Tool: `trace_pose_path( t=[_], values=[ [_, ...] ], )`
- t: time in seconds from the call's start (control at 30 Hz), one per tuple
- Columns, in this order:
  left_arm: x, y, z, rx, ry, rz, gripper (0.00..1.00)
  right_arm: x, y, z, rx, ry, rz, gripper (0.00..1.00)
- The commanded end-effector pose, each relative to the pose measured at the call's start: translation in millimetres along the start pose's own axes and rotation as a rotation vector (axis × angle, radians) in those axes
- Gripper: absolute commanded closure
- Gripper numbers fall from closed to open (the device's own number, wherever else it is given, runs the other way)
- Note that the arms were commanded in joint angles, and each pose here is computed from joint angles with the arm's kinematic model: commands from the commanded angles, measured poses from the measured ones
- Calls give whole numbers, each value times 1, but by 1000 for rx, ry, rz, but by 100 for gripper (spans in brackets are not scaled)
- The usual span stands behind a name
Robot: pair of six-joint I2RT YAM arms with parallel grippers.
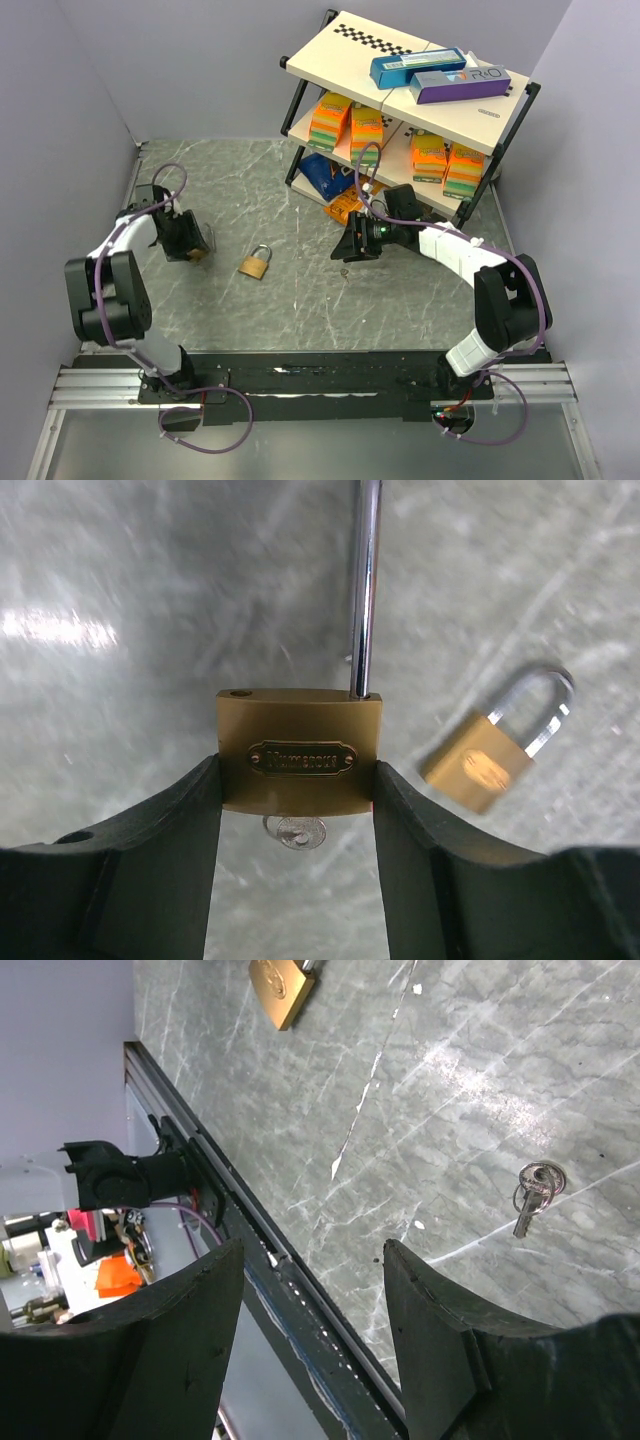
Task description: Unlock with the key
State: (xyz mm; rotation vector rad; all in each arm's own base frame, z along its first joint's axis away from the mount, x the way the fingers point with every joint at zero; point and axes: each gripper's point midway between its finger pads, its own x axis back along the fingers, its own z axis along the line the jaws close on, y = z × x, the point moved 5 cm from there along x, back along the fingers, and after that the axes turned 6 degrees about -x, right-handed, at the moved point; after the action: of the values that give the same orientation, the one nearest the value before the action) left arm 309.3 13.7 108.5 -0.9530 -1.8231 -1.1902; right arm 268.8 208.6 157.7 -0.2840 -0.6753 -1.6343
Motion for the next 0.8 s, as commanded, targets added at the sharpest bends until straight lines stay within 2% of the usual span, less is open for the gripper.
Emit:
trace_pose_path(
  t=[0.0, 0.3, 0.57, 0.77],
  values=[
    [-4, 41, 6, -85, 37, -91, 99, 4, 5, 4, 33, 31, -18, 36],
    [-41, 63, 35, -102, 194, -42, 99, 6, 5, 4, 41, 25, -18, 36],
    [-49, 81, 68, -134, 398, -73, 99, 1, 4, -1, 28, 15, 1, 36],
    [-57, 91, 101, -151, 448, -62, 99, -1, 4, -3, 18, 8, 14, 36]
  ],
)
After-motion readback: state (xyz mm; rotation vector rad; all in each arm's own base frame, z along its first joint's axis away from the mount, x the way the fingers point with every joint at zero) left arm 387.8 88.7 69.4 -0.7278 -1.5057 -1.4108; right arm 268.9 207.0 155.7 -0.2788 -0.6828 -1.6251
